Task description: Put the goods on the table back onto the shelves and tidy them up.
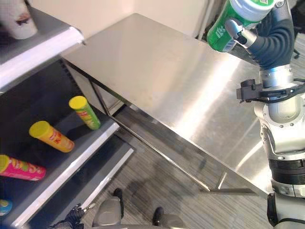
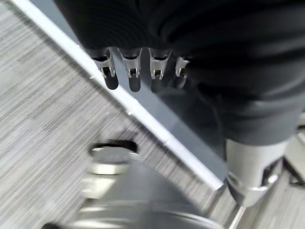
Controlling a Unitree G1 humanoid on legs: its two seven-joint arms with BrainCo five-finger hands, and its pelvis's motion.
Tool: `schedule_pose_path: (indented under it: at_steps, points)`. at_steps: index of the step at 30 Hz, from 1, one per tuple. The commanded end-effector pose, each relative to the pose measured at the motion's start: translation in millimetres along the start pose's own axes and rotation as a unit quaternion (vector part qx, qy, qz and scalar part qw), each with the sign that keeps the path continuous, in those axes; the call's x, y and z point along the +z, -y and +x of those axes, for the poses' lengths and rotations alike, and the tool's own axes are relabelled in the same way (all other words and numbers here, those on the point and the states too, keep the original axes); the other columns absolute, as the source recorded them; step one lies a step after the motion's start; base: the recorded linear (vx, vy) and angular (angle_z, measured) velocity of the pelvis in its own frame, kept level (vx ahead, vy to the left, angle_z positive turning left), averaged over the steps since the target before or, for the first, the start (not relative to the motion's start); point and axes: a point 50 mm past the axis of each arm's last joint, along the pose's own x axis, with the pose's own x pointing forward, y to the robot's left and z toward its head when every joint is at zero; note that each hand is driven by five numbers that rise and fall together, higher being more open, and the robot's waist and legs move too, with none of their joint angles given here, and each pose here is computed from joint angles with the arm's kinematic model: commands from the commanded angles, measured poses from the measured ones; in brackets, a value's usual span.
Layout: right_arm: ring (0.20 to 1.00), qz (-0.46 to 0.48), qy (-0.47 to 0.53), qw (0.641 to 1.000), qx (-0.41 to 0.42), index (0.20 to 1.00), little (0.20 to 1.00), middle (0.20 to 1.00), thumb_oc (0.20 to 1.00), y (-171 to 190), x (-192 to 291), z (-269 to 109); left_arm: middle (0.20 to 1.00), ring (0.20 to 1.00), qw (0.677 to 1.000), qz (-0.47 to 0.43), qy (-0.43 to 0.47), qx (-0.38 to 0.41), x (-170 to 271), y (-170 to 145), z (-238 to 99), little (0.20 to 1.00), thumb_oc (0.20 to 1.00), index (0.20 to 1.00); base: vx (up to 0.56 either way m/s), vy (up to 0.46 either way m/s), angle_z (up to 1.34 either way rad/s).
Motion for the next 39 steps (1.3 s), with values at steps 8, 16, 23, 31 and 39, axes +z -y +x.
schedule_pose_path:
  at_steps: [8, 16, 23, 31, 39]
  points:
    - [0.2, 0.006, 0.036, 0.999, 0.016, 0.2, 0.2, 0.2, 0.2, 0.1, 9.8, 18.0, 1.0, 1.0, 0.997, 0.078, 0.006, -0.001, -0.6, -10.4, -1.4, 1.0, 1.0, 1.0, -0.1, 0.195, 1.17]
    - [0.2, 0.008, 0.02, 0.999, 0.034, 0.2, 0.2, 0.2, 0.2, -5.4, 2.8, 22.5, 1.0, 1.0, 0.995, 0.1, -0.012, 0.002, -8.2, -11.4, -1.5, 1.0, 1.0, 1.0, -0.09, 0.167, 0.15]
    - [0.2, -0.015, -0.01, 0.999, 0.046, 0.2, 0.2, 0.2, 0.2, 3.2, -1.1, 16.1, 1.0, 1.0, 0.992, 0.122, 0.018, -0.006, 9.6, -12.8, 2.9, 1.0, 1.0, 1.0, -0.02, 0.016, 0.62]
    - [0.2, 0.077, -0.048, 0.99, 0.104, 0.2, 0.2, 0.2, 0.2, -15.9, -19.3, 18.6, 1.0, 1.0, 0.991, 0.128, -0.02, -0.02, -12.2, -7.9, -1.6, 1.0, 1.0, 1.0, 0.05, -0.084, 0.33]
    - [0.2, 0.132, -0.084, 0.976, 0.153, 0.2, 0.2, 0.2, 0.2, -42.9, -38.2, 32.9, 1.0, 1.0, 0.991, 0.128, -0.039, -0.024, -24.8, -4.3, -5.2, 1.0, 1.0, 1.0, 0.02, -0.027, 0.16]
